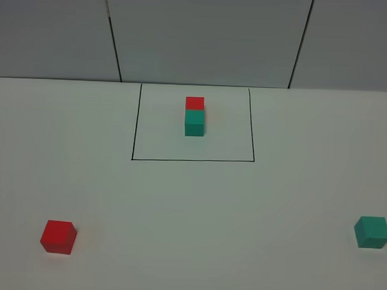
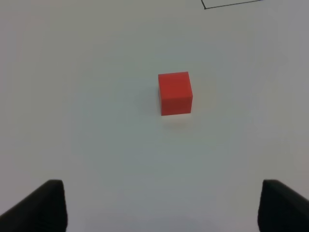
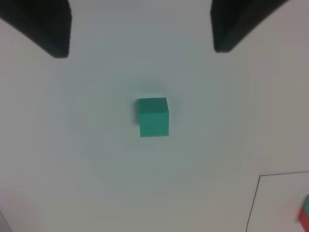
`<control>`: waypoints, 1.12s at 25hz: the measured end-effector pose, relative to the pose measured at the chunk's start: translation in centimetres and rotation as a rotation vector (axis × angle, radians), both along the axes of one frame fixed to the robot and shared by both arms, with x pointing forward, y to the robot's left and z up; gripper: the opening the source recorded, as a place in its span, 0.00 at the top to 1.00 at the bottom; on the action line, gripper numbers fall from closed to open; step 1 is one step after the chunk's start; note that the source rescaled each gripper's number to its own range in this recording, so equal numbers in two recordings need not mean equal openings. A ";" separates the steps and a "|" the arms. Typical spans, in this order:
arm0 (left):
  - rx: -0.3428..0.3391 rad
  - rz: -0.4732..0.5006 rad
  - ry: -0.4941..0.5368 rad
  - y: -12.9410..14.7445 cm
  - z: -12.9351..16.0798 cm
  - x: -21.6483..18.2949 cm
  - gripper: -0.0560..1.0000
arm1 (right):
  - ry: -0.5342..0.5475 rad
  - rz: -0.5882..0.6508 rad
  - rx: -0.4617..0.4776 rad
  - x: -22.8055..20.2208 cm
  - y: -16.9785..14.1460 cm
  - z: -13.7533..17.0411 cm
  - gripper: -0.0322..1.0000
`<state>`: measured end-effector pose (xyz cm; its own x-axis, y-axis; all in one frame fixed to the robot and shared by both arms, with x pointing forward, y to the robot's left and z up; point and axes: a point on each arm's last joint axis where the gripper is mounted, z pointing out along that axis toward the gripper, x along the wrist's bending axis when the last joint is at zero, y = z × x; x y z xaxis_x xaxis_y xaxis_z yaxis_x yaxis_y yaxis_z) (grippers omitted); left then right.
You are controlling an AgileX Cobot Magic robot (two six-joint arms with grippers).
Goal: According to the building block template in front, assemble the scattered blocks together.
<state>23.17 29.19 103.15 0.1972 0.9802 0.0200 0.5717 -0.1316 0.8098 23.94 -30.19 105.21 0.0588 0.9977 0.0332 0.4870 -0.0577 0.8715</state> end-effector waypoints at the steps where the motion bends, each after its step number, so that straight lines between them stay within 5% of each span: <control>1: 0.000 0.000 0.000 0.0 0.0 0.0 0.12 | 0.000 0.000 0.000 0.0 0.0 0.0 0.43; 20: 0.001 0.001 -0.003 0.0 0.0 0.0 0.12 | 0.000 0.000 0.000 0.0 0.0 0.0 0.43; 28: 0.026 0.038 -0.098 0.4 1.5 1.5 0.12 | 0.000 0.000 0.000 0.0 0.0 0.0 0.43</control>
<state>24.71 29.56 104.68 0.1561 0.9857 0.0629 0.4951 -0.1332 0.8585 23.94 -30.19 105.21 0.0588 0.9977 0.0332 0.4870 -0.0577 0.8715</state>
